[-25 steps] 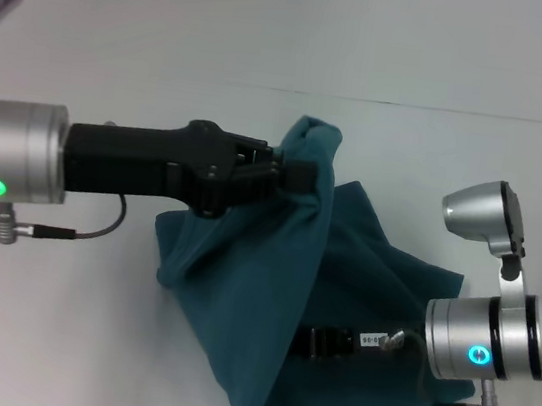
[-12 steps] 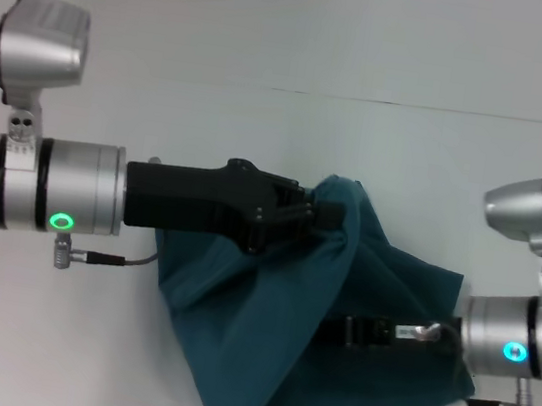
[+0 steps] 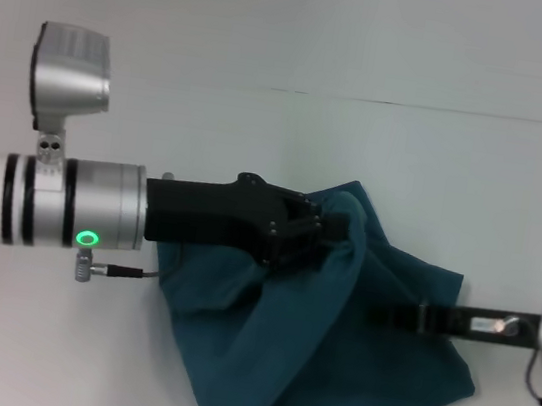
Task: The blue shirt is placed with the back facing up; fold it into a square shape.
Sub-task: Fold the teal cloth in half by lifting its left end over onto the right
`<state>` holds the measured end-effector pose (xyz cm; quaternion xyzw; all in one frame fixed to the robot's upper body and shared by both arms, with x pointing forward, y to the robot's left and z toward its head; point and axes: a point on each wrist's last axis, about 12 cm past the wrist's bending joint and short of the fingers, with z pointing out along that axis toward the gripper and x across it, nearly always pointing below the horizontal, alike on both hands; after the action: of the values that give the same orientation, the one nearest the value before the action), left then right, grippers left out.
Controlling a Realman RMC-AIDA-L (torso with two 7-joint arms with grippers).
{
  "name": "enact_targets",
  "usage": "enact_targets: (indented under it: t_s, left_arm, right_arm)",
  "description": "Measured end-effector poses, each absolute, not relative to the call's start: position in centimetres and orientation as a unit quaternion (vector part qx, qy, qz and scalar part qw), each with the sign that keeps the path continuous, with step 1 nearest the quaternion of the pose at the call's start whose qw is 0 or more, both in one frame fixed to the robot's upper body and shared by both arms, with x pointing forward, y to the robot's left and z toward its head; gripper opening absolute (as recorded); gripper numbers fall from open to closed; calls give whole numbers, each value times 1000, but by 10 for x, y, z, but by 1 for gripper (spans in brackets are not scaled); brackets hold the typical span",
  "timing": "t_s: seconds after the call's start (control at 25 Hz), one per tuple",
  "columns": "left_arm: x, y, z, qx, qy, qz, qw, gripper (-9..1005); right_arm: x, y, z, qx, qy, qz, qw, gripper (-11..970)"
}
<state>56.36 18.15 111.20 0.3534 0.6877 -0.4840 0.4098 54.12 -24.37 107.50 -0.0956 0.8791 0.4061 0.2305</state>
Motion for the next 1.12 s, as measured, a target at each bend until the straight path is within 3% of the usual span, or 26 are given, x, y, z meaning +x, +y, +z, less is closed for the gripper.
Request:
enact_targets:
  t_s: [0.56,0.8,1.12]
  left_arm:
    - [561,164,1085,351,685,-479,422,129]
    - [561,153,1069,353,695,-462,423,323]
    - [562,155,1074,341,683,-469,444,367]
  right_arm:
    - [544,-304,1107,-45,881,364,299,30]
    - [547,-320,1121,-36,879,347,325,30]
    - [556,-323,1134,-51,878,337,337,36]
